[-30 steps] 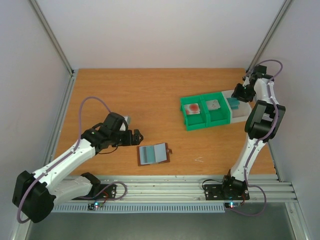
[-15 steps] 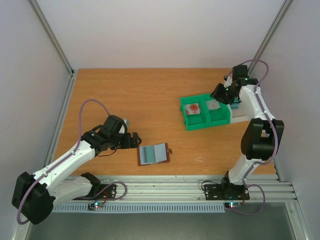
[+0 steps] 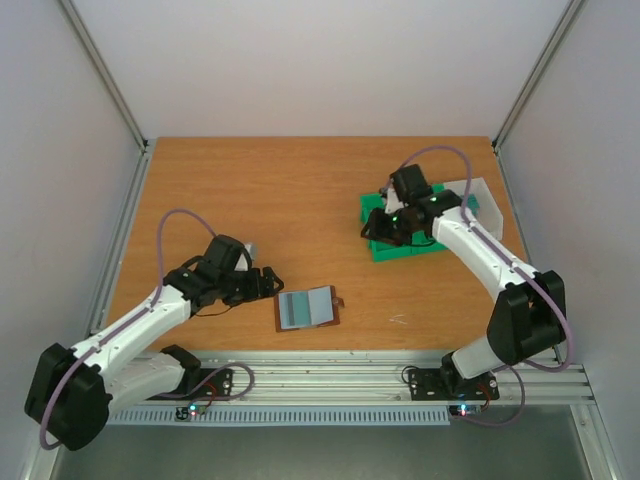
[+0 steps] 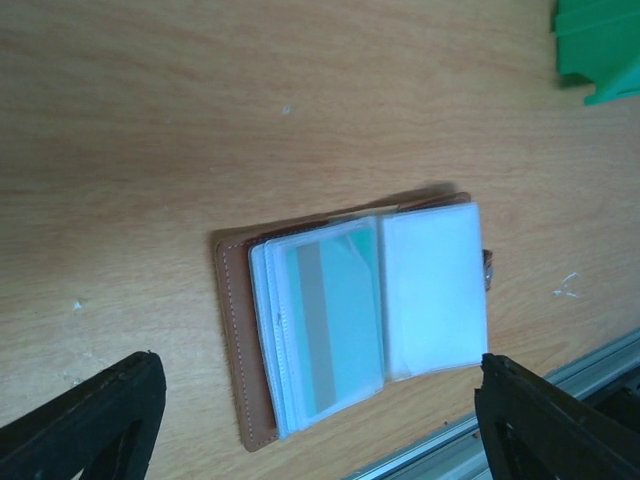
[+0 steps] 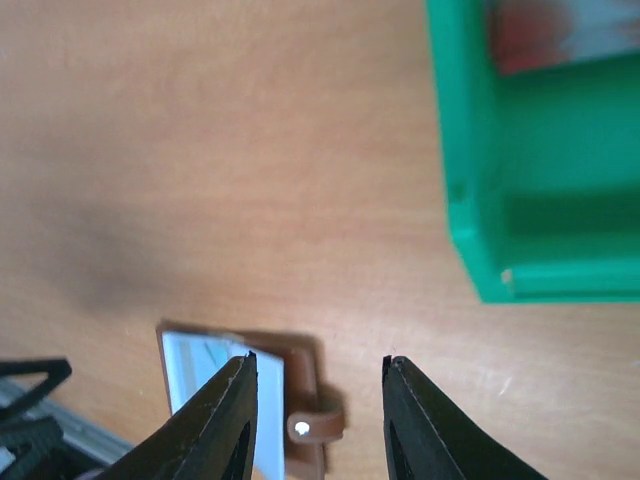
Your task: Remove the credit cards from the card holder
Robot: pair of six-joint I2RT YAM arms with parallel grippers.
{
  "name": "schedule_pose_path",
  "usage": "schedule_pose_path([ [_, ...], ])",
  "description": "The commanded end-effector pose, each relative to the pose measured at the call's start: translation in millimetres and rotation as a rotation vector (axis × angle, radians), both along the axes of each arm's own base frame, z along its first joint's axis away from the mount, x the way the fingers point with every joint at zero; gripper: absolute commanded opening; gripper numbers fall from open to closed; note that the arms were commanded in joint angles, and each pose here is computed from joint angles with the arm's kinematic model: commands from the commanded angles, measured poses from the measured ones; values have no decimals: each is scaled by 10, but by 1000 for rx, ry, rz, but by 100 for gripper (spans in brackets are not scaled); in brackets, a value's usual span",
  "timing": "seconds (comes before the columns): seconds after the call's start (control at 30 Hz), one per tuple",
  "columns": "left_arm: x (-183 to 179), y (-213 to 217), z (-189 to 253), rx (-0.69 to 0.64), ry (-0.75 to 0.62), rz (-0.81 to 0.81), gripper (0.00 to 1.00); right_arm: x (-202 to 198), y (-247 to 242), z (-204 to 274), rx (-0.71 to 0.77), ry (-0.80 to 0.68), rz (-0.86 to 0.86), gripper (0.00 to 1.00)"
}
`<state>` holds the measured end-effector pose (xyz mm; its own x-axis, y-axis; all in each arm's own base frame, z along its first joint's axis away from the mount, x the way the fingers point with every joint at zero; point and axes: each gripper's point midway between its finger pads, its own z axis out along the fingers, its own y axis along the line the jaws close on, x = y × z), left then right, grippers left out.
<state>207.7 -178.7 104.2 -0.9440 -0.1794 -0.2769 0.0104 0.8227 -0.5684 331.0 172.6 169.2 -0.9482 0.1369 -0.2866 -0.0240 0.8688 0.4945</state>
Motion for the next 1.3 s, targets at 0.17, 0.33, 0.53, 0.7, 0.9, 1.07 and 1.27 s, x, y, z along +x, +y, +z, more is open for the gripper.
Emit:
schedule_pose_path([
  [0.17,19,-144,-268,-138,66,48,77,-435,614,-289,-6,-21,71,35],
  [0.33,-12,-193,-330,-176,98,44,71,-681,934,-462,-2,-1,142,35],
  [0.53,-66,-238,-389,-213,130,37,61,-913,1299,-584,-61,16,241,35],
  [0.7,-94,-244,-435,-222,141,33,53,-1041,1572,-677,-43,16,287,34],
  [0.9,-105,-233,-454,-221,143,36,46,-1096,1724,-867,-35,58,290,32],
  [1.07,-117,-233,-456,-222,146,33,45,-1164,1751,-1033,-24,106,300,32],
  [1.27,-111,-246,-461,-230,147,33,45,-1255,1761,-1221,-6,156,298,32],
])
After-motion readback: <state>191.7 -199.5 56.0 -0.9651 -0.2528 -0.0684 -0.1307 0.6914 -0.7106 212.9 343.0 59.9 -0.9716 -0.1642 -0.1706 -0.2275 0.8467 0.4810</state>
